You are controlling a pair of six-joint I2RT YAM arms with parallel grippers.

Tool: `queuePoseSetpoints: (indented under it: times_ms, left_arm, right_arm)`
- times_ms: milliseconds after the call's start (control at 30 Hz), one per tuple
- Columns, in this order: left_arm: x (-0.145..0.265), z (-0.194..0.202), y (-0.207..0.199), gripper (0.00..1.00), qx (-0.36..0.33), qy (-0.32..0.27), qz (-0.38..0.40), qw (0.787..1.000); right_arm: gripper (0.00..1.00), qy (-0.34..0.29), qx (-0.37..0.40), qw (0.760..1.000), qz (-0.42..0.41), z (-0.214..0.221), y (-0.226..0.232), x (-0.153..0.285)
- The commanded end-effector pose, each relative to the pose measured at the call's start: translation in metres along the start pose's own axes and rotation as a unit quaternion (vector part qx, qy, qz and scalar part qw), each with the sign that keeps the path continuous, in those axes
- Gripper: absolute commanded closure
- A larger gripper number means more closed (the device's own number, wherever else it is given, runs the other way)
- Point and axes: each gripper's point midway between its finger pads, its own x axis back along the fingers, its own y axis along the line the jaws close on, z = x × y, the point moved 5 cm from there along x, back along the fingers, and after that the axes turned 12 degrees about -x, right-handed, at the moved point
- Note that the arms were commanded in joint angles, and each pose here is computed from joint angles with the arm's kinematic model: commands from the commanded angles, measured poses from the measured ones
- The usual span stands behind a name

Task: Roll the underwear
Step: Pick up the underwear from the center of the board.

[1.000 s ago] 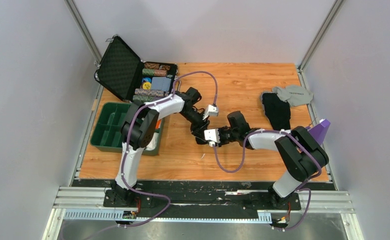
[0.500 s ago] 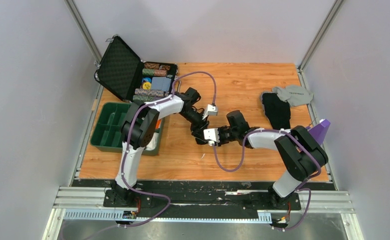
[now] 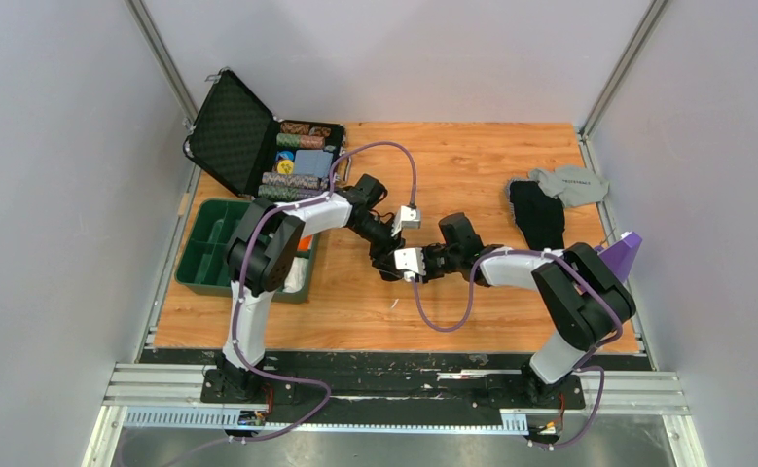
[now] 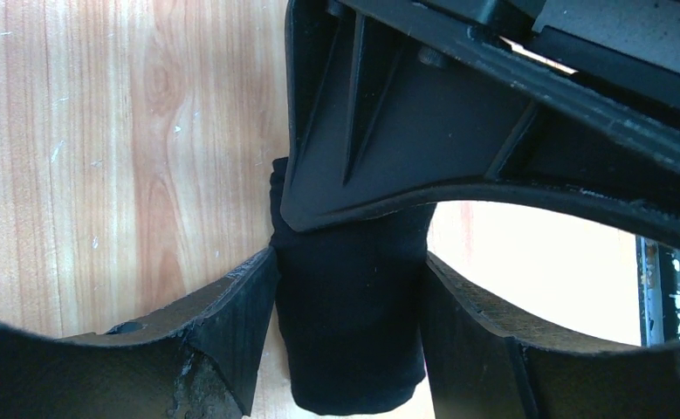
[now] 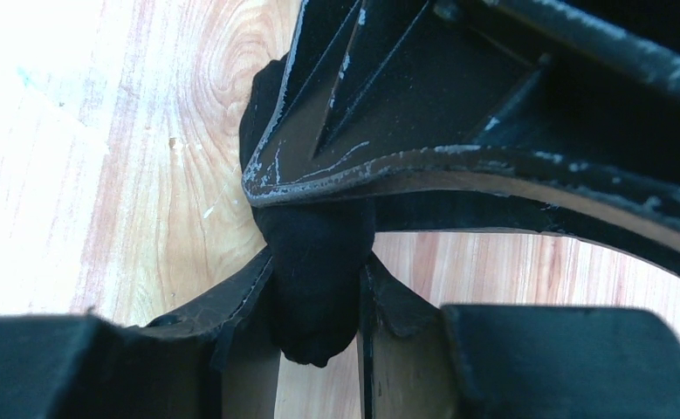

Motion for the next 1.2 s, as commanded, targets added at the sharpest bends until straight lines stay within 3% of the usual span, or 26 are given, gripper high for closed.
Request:
queuePoseSetpoints:
  times_ms: [0, 133, 200, 300, 400, 500, 700, 933, 1167]
  left_arm:
    - [-0.020, 0.063, -0.011, 0.32, 0.069, 0.113, -0.008, 0.991]
    - [-0.023, 0.066, -0.012, 0.40, 0.071, 0.121, -0.004, 0.990]
    - [-0.026, 0.065, -0.015, 0.52, 0.068, 0.125, 0.009, 0.990]
    - [-0.029, 0.064, -0.020, 0.79, 0.077, 0.126, 0.031, 0.989]
    - [-0.032, 0.062, -0.022, 0.99, 0.095, 0.122, 0.042, 0.987]
    - [-0.029, 0.054, -0.020, 1.00, 0.107, 0.118, 0.034, 0.987]
    - [-0.006, 0.027, -0.011, 1.00, 0.084, 0.105, -0.004, 0.991]
    - [0.037, -0.025, -0.008, 1.00, 0.060, 0.075, -0.050, 0.994]
    - [0.118, -0.066, -0.017, 1.00, 0.078, 0.053, -0.119, 0.988]
  right_arm:
    - [0.85, 0.032, -0.008, 0.999, -0.004, 0.011, 0.001, -0.009]
    - [0.85, 0.033, -0.008, 0.999, -0.004, 0.011, 0.000, -0.009]
    - [0.85, 0.033, -0.008, 0.999, -0.003, 0.011, 0.000, -0.009]
    - [0.83, 0.032, -0.011, 0.999, 0.005, 0.011, -0.002, -0.009]
    - [0.75, 0.031, -0.011, 0.999, 0.011, 0.009, -0.002, -0.006]
    - [0.45, 0.031, -0.012, 0.999, 0.038, 0.001, -0.008, 0.006]
    - [0.18, 0.024, -0.073, 0.992, 0.104, -0.043, -0.025, 0.076]
    - [0.00, 0.015, -0.143, 0.980, 0.139, -0.052, 0.029, 0.151]
    - [0.00, 0.051, -0.249, 0.945, 0.207, -0.035, 0.039, 0.165]
